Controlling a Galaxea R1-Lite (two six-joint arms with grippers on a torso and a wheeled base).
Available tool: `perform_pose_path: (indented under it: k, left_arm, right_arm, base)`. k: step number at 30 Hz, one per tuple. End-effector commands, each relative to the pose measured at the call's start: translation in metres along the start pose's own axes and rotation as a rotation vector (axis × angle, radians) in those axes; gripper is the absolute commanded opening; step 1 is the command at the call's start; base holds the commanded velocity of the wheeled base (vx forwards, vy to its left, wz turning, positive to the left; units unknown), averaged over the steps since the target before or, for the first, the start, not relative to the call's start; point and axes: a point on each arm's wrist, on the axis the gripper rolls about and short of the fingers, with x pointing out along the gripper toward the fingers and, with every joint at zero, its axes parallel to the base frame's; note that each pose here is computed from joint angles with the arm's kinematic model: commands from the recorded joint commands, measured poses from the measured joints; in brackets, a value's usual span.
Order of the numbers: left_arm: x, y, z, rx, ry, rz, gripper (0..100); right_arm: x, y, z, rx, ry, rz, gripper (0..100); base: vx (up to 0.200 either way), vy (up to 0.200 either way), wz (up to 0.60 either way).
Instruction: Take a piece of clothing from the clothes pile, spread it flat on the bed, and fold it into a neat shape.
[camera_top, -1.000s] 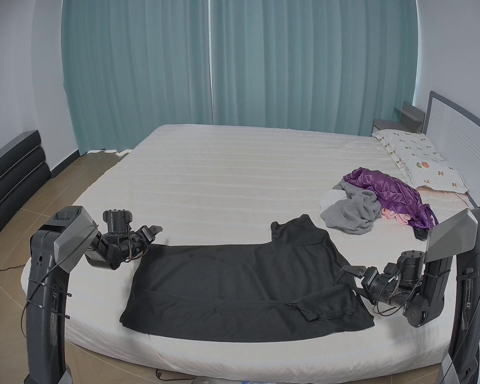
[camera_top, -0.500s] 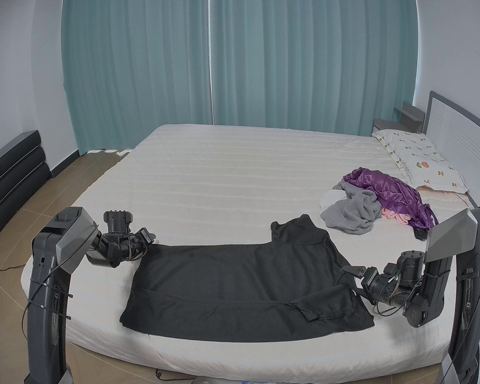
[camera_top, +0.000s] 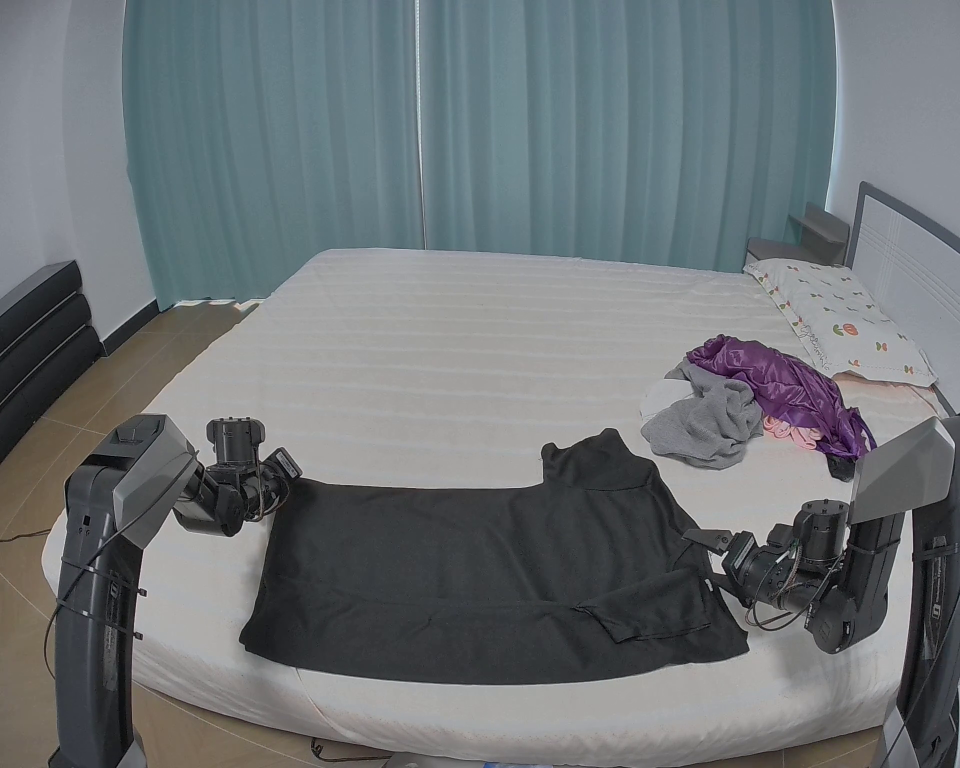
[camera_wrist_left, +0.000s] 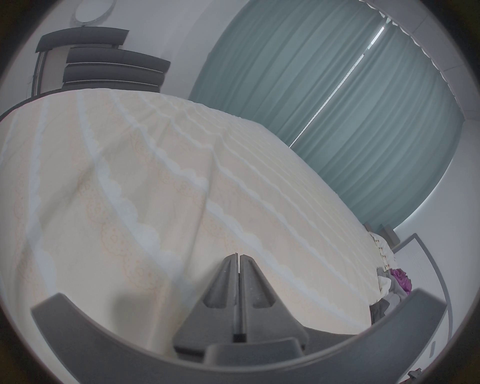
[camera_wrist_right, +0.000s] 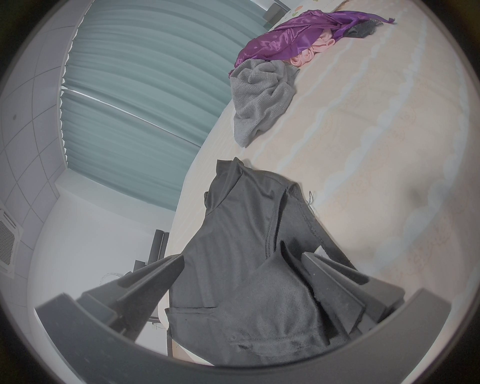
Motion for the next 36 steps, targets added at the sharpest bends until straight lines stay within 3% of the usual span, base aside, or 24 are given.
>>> perform_pose_path:
  k: [1,13,16,18,23,26,32,36]
  left_arm:
    - [-0.001,-0.001,0.002,-0.007,-0.015,-0.002,0]
    - [-0.001,0.001,-0.003,-0.007,-0.008,0.012,0]
    - [-0.001,0.001,-0.003,-0.009,-0.007,0.013,0]
    - [-0.002,0.002,-0.004,-0.009,-0.002,0.015,0]
    - [-0.002,0.003,-0.005,-0.007,-0.001,0.016,0]
    - [-0.002,0.003,-0.005,-0.007,0.001,0.018,0]
    - [-0.002,0.004,-0.006,-0.007,0.005,0.021,0]
    - [-0.002,0.004,-0.006,-0.007,0.005,0.021,0]
  right_arm:
    - [0.003,0.003,0.004,-0.01,-0.019,0.013,100]
    - [0.042,0.043,0.031,-0.079,-0.073,0.067,100]
    - [0.062,0.052,0.037,-0.153,-0.056,0.055,100]
    - [0.095,0.056,0.04,-0.249,-0.086,-0.023,100]
    - [0.133,0.076,0.039,-0.298,-0.075,-0.083,100]
    - [0.153,0.076,0.045,-0.347,-0.069,-0.1,100]
    - [0.183,0.065,0.056,-0.361,-0.101,-0.188,100]
    - [0.194,0.06,0.066,-0.359,-0.137,-0.188,100]
  base:
    - [0.0,0.0,0.0]
    - [0.0,0.0,0.0]
    - [0.0,0.0,0.0]
    - [0.0,0.0,0.0]
    - [0.0,0.0,0.0]
    - [0.0,0.0,0.0]
    - [0.0,0.0,0.0]
    - [0.0,0.0,0.0]
